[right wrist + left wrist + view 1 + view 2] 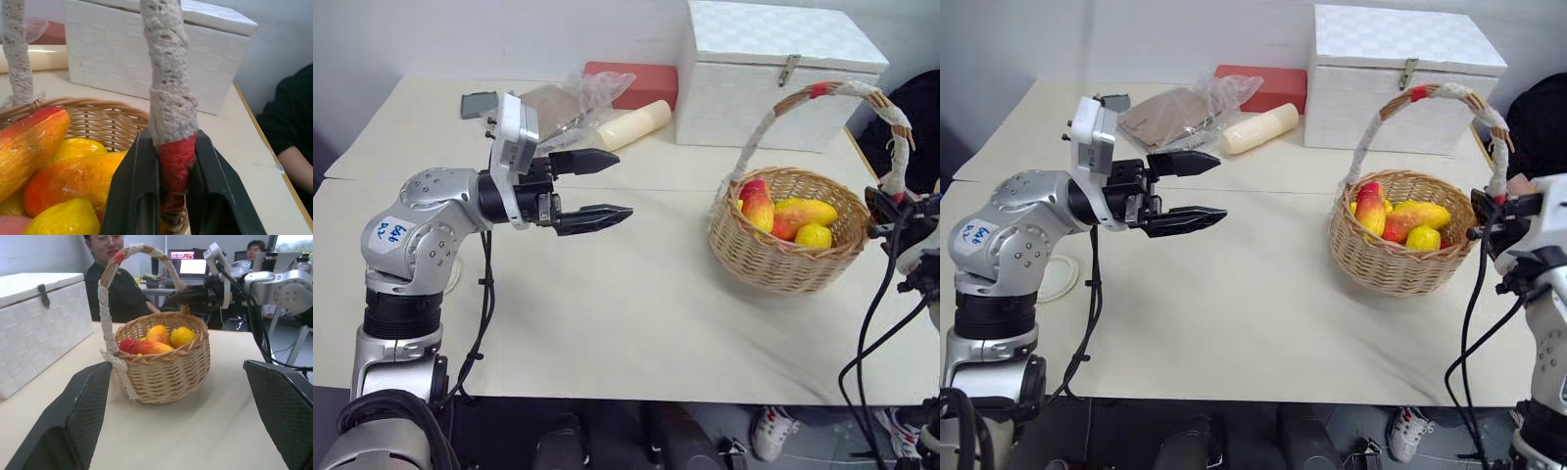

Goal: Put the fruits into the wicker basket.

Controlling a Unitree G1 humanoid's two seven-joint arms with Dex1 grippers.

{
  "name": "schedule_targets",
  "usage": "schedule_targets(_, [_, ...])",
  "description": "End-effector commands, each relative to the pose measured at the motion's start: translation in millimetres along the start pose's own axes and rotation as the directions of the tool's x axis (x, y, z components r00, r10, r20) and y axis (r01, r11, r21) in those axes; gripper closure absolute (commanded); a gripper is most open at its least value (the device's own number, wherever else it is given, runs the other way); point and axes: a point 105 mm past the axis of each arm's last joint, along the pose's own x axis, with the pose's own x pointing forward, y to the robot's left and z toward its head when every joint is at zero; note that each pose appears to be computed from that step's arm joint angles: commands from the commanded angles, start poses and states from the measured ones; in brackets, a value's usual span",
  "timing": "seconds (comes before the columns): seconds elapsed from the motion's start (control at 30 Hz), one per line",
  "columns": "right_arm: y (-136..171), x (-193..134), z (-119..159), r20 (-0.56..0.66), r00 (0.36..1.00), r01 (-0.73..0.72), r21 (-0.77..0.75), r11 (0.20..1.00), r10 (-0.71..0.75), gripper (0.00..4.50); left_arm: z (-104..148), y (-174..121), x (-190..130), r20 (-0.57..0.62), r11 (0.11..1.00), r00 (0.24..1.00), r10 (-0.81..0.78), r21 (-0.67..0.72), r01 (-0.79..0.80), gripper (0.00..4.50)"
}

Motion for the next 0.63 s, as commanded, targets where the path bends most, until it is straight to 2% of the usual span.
schedule_targets(0.03, [3,-14,16,0.081,0.997,-0.014,-0.007,1.000,0.015,2.56,12,-2,2,0.030,0.998,0.999,-0.039,0.042,0.038,0.00])
schedule_targets(0.1, [0,-27,15,0.049,0.998,-0.040,-0.017,0.999,0.041,1.87,13,-2,2,0.037,0.998,0.998,-0.055,0.032,0.054,0.00])
schedule_targets(0.2, [4,-55,8,-0.128,0.971,-0.211,-0.081,0.974,0.200,0.78,12,1,1,0.031,0.998,0.997,-0.064,0.025,0.063,0.00])
schedule_targets(0.27, [-25,-78,19,-0.225,0.954,-0.225,-0.112,0.968,0.195,0.09,8,2,-2,0.015,0.997,0.997,-0.081,0.011,0.081,0.00])
schedule_targets(0.37, [-52,-100,44,-0.262,0.947,-0.218,-0.089,0.972,0.189,0.04,5,-1,-4,-0.001,0.993,0.993,-0.119,-0.004,0.119,0.00])
schedule_targets(0.5, [-71,-142,75,-0.316,0.897,-0.311,0.041,0.950,0.308,0.04,2,-2,-10,-0.021,0.987,0.987,-0.159,-0.017,0.159,0.00])
schedule_targets(0.63, [-71,-146,86,-0.306,0.885,-0.340,0.087,0.936,0.350,0.04,4,0,-11,-0.022,0.985,0.985,-0.172,-0.019,0.171,0.00])
